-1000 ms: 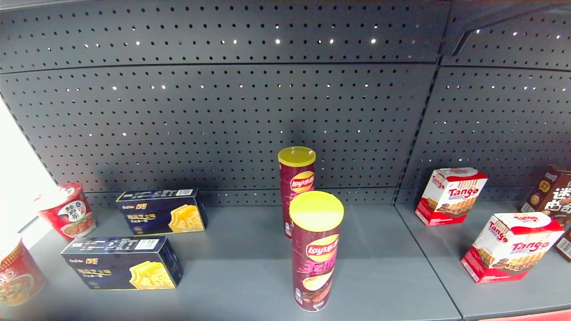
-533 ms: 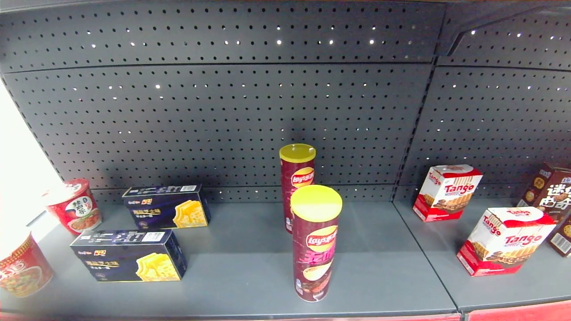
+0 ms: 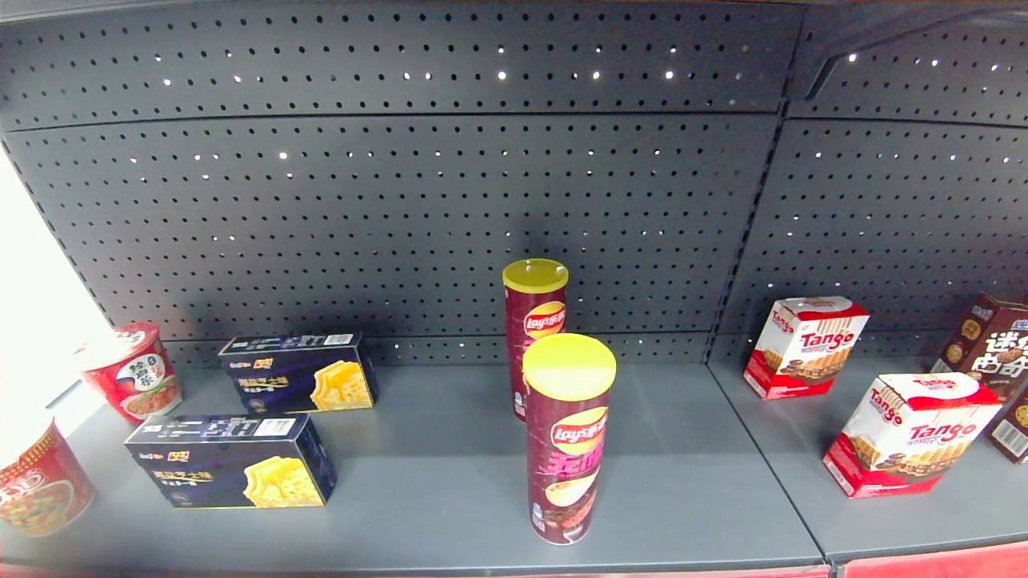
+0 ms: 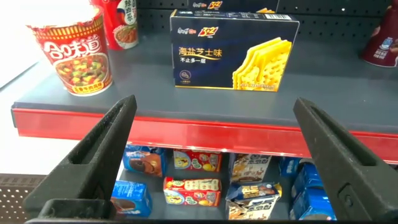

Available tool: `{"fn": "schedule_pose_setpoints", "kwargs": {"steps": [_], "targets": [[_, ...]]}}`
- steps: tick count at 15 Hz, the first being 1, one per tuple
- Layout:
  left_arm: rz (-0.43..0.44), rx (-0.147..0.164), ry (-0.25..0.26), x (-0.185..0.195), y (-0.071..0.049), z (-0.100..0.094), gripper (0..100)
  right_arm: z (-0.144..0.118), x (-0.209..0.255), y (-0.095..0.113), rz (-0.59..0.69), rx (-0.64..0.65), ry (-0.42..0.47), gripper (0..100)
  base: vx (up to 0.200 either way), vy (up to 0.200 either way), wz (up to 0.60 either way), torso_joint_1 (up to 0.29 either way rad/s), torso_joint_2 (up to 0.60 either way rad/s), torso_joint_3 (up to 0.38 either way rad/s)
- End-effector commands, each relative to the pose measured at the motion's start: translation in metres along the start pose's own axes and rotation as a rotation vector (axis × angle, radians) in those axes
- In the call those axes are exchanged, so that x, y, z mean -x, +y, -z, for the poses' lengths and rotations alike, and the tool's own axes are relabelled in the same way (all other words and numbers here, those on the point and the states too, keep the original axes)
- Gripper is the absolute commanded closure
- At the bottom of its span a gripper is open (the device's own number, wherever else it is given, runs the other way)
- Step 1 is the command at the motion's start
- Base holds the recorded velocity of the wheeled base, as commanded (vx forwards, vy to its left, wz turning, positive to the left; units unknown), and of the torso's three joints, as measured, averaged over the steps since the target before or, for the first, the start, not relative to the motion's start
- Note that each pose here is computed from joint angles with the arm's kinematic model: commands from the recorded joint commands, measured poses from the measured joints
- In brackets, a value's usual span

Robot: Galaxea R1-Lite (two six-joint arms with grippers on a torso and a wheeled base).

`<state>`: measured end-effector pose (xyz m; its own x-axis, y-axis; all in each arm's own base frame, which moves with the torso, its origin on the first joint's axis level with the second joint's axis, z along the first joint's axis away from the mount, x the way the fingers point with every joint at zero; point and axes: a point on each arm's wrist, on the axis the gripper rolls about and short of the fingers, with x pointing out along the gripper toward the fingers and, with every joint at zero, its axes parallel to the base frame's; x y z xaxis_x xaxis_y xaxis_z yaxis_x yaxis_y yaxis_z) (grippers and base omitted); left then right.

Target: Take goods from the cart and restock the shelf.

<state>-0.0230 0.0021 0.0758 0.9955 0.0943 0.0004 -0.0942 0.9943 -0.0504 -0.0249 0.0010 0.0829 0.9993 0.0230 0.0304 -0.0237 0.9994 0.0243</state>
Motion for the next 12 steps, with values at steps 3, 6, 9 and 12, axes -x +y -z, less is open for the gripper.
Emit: {"fn": "schedule_pose_setpoints", "kwargs": {"steps": [3, 6, 9, 12], "targets": [[-0.001, 0.0, 0.0, 0.0, 0.0, 0.0, 0, 0.0, 0.0, 0.0, 0.009, -0.008, -0.002, 0, 0.0, 0.0, 0.0, 0.0, 0.0, 0.0], [-0.002, 0.0, 0.0, 0.0, 0.0, 0.0, 0, -0.054, 0.013, 0.001, -0.058, -0.008, -0.035, 0, 0.0, 0.0, 0.0, 0.0, 0.0, 0.0], [-0.001, 0.0, 0.0, 0.0, 0.0, 0.0, 0, -0.061, 0.026, 0.003, -0.27, 0.042, -0.033, 0, 0.0, 0.0, 0.0, 0.0, 0.0, 0.0], [-0.001, -0.001, 0.0, 0.0, 0.0, 0.0, 0, -0.07, 0.026, 0.004, -0.337, 0.05, -0.046, 0, 0.0, 0.0, 0.0, 0.0, 0.0, 0.0]]}}
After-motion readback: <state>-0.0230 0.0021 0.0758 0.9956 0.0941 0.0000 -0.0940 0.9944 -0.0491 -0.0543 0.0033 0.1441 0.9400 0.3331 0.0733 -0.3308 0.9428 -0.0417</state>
